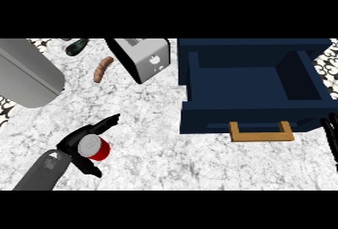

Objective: Pick up the can, place it into the drawer and close the drawer

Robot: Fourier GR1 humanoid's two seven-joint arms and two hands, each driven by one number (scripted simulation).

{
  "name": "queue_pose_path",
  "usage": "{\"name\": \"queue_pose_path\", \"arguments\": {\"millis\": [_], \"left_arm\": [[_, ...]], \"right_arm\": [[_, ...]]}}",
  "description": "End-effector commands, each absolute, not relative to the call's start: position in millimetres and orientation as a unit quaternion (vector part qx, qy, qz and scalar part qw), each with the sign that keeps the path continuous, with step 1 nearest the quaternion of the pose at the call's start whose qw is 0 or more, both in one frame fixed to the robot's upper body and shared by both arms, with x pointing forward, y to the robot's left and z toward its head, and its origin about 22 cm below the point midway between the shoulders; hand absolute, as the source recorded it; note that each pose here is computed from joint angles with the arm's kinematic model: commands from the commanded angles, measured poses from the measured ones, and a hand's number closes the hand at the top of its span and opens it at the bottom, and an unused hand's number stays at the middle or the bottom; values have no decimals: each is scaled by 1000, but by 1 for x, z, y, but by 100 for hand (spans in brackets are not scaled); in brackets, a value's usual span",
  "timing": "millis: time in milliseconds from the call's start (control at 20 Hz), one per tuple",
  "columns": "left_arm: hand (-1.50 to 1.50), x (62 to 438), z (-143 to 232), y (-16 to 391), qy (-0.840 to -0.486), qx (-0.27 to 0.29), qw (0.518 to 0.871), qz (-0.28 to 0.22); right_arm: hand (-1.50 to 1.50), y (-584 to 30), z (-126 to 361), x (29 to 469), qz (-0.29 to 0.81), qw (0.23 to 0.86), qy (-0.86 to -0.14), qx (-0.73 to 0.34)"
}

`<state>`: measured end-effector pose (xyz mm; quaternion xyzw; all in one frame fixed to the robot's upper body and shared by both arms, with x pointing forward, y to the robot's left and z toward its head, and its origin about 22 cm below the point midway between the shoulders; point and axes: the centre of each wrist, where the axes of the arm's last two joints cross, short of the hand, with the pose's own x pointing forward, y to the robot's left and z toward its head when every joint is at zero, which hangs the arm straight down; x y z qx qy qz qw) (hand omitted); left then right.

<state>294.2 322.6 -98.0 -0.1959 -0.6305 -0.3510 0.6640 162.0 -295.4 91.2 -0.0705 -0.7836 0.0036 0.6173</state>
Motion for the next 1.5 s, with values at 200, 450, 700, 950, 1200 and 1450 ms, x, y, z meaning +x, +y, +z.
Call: {"name": "queue_pose_path", "arguments": {"millis": [200,450,700,950,1200,1450], "left_arm": [[150,297,-95,310,-635,-301,628,-334],[150,305,-86,298,-619,-339,627,-331],[150,295,-92,283,-617,-354,624,-324],[150,297,-88,295,-701,-200,668,-149],[150,308,-80,297,-732,-15,680,47],[150,307,-41,274,-742,-6,669,33]], "right_arm": [[-150,-306,103,163,5,616,-785,-64],[-150,-308,90,158,-6,614,-786,-78],[-150,-305,94,146,-9,613,-787,-68],[-150,-305,91,147,-5,615,-784,-76],[-150,-303,93,141,-22,616,-783,-80],[-150,-299,89,137,-20,610,-788,-83]]}}
